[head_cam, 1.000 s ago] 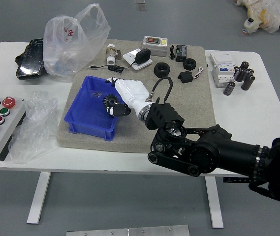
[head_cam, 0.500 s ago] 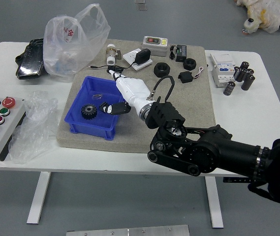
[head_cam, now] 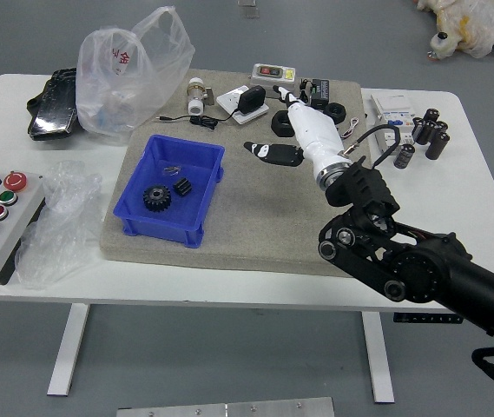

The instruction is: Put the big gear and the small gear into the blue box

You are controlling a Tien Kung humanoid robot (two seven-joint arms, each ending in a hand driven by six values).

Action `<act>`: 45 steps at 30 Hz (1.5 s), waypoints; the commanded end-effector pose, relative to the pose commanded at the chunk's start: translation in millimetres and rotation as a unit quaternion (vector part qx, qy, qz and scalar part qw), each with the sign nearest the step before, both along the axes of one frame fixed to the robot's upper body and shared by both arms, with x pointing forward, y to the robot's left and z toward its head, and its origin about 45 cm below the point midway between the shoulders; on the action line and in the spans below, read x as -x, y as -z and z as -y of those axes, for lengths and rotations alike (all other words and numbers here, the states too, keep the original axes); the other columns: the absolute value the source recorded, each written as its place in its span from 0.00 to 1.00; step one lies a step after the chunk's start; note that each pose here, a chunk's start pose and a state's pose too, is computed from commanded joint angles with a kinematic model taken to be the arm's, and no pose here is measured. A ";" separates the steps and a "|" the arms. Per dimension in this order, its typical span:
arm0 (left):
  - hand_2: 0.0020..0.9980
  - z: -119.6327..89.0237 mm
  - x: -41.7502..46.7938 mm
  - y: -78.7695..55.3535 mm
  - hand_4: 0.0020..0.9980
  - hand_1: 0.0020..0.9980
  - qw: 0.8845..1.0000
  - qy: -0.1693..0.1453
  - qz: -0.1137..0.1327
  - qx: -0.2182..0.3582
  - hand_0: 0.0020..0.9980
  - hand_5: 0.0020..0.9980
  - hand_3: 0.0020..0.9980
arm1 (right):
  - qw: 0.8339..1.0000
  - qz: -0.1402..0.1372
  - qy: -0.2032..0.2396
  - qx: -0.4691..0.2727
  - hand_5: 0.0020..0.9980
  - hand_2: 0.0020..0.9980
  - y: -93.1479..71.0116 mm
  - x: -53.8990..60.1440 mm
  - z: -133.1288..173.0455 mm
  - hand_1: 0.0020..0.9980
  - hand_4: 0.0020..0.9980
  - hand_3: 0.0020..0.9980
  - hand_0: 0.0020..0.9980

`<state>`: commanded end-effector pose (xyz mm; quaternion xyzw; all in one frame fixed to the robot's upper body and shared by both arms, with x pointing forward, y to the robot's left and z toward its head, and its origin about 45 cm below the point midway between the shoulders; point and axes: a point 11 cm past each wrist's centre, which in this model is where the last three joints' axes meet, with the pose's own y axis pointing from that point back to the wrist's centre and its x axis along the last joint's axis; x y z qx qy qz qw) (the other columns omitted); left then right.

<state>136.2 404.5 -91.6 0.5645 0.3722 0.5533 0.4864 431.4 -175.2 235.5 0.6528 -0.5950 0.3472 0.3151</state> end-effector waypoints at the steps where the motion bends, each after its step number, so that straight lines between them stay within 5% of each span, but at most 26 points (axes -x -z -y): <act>1: 0.55 0.1 -0.2 0.0 0.71 0.59 1.000 0.000 0.001 0.000 0.68 0.33 0.75 | 1.000 0.003 0.006 -0.008 0.43 0.86 -1.9 -0.8 6.9 0.76 0.92 0.94 0.60; 9: 0.55 1.7 0.8 1.1 0.71 0.59 1.000 -0.002 0.004 0.002 0.68 0.33 0.74 | 0.994 0.015 0.051 -0.093 0.43 0.83 4.7 9.2 69.9 0.76 0.91 0.89 0.62; 10: 0.53 1.6 1.1 1.2 0.71 0.52 1.000 -0.003 0.004 0.003 0.68 0.34 0.74 | 0.993 0.015 0.056 -0.100 0.44 0.81 7.4 12.1 78.7 0.72 0.90 0.85 0.58; 24: 0.49 -11.4 0.8 -2.4 0.71 0.41 1.000 -0.001 0.014 -0.005 0.68 0.33 0.73 | 0.966 -0.022 0.134 -0.218 0.48 0.78 70.6 70.8 158.1 0.70 0.88 0.81 0.55; 45: 0.37 -24.9 7.1 -5.4 0.70 0.27 1.000 -0.003 0.004 -0.011 0.66 0.33 0.71 | 0.892 0.057 0.140 -0.425 0.52 0.72 48.8 76.2 189.6 0.64 0.88 0.73 0.52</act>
